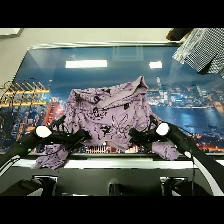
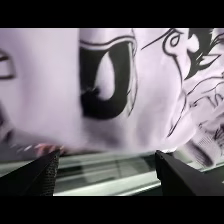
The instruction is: Fold the clothes and pants, and hang the long-sleeved shirts on hangers.
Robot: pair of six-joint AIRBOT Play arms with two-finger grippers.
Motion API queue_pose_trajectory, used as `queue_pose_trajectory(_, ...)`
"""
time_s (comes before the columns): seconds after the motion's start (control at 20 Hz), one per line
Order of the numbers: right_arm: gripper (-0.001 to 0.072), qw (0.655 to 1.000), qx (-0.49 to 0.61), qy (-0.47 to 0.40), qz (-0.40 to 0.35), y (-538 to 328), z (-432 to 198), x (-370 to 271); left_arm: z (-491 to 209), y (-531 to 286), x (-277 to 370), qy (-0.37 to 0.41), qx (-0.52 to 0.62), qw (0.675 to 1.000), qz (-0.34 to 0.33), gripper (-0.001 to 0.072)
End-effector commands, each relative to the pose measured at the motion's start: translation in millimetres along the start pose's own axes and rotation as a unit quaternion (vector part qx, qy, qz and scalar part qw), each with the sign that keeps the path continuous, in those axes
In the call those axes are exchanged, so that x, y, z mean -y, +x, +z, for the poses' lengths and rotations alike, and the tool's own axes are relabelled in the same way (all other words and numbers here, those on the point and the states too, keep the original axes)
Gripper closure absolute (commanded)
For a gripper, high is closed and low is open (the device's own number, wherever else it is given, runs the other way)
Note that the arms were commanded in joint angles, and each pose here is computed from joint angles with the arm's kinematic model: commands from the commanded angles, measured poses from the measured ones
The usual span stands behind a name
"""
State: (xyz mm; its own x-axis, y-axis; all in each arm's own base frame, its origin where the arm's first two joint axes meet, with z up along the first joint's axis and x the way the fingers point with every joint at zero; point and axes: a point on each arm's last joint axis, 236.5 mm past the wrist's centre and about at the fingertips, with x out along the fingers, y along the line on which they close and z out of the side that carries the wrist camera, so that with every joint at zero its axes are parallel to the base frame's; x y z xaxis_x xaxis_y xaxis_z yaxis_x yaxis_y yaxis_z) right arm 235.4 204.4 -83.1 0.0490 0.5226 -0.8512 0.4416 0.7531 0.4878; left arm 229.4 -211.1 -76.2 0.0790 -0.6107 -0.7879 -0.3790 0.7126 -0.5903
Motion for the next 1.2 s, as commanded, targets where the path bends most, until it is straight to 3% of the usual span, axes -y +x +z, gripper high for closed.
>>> queue_pose_trajectory(0.0,0.0673,1.0,0.005,-0.002,0.005,-13,-6,-4,3,22,10,-0.02,0.011,1.0,-0.014,0.0012)
queue_pose_trajectory(0.15,0.0673,1.0,0.014,-0.003,0.018,-22,-7,-11,4,35,6,-0.047,0.016,0.999,-0.004,0.0014)
queue_pose_trajectory(0.2,0.0673,1.0,0.016,-0.003,0.021,-24,-7,-13,7,37,5,-0.062,0.021,0.998,-0.003,0.0049)
queue_pose_trajectory(0.25,0.0673,1.0,0.019,-0.005,0.024,-25,-7,-14,10,38,4,-0.069,0.025,0.997,-0.003,0.0256)
queue_pose_trajectory(0.3,0.0673,0.999,0.02,-0.008,0.026,-28,-8,-15,11,37,5,-0.067,0.026,0.997,-0.004,0.0639)
queue_pose_trajectory(0.35,0.0673,0.999,0.024,-0.011,0.031,-31,-8,-18,12,35,7,-0.061,0.026,0.998,-0.007,0.0682)
queue_pose_trajectory(0.6,0.0674,0.999,0.021,-0.036,0.012,-60,-31,-8,0,-17,24,0.019,-0.011,1.0,-0.021,0.0685)
queue_pose_trajectory(0.85,0.0674,0.997,-0.021,-0.041,-0.055,-114,-99,39,-81,-89,-26,0.1,-0.075,0.987,0.101,0.0686)
queue_pose_trajectory(1.0,0.0674,1.0,0.014,-0.014,-0.021,-135,-110,37,-110,-102,-11,0.115,-0.08,0.987,0.074,0.0686)
queue_pose_trajectory(1.15,0.0673,0.998,0.064,-0.01,-0.005,-131,-78,24,-99,-92,24,0.11,-0.058,0.992,0.02,0.0687)
